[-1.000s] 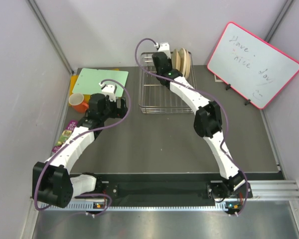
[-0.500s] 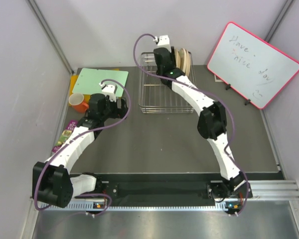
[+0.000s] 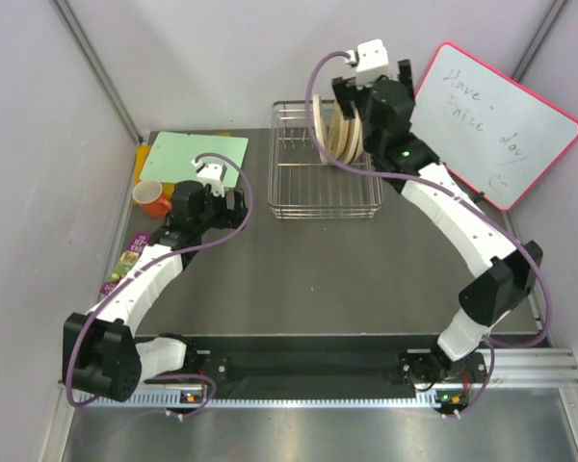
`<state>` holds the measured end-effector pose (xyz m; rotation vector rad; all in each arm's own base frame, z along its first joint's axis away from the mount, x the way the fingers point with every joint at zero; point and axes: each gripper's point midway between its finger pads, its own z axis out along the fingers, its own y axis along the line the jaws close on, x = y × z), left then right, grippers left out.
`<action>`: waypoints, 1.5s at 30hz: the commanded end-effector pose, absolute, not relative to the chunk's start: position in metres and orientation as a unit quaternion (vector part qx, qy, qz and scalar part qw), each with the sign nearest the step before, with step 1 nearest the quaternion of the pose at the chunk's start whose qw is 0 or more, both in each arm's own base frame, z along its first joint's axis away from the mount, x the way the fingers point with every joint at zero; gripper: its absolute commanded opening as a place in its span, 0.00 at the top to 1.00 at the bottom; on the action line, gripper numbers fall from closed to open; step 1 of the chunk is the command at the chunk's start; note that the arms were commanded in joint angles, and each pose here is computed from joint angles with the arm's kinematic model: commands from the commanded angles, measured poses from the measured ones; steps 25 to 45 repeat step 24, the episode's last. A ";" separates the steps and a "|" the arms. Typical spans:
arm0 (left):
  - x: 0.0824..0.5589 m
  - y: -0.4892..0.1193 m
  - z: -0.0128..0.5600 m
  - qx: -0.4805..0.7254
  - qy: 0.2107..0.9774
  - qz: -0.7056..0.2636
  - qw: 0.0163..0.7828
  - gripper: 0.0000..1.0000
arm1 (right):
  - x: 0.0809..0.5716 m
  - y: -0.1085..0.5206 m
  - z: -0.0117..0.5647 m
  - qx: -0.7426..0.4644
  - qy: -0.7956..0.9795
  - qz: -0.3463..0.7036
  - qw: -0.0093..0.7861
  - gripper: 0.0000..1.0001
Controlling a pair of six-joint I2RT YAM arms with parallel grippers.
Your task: Load the plates into the dish rack
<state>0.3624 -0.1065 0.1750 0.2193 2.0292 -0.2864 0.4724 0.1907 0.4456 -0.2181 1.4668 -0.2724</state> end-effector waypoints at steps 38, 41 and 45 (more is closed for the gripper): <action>0.372 -0.110 0.196 0.093 0.824 -0.126 0.544 0.01 | 0.403 0.048 0.385 0.015 0.784 -0.265 0.561 0.00; 0.372 -0.110 0.196 0.093 0.824 -0.126 0.544 0.01 | 0.403 0.048 0.385 0.015 0.784 -0.265 0.561 0.00; 0.372 -0.110 0.196 0.093 0.824 -0.126 0.544 0.01 | 0.403 0.048 0.385 0.015 0.784 -0.265 0.561 0.00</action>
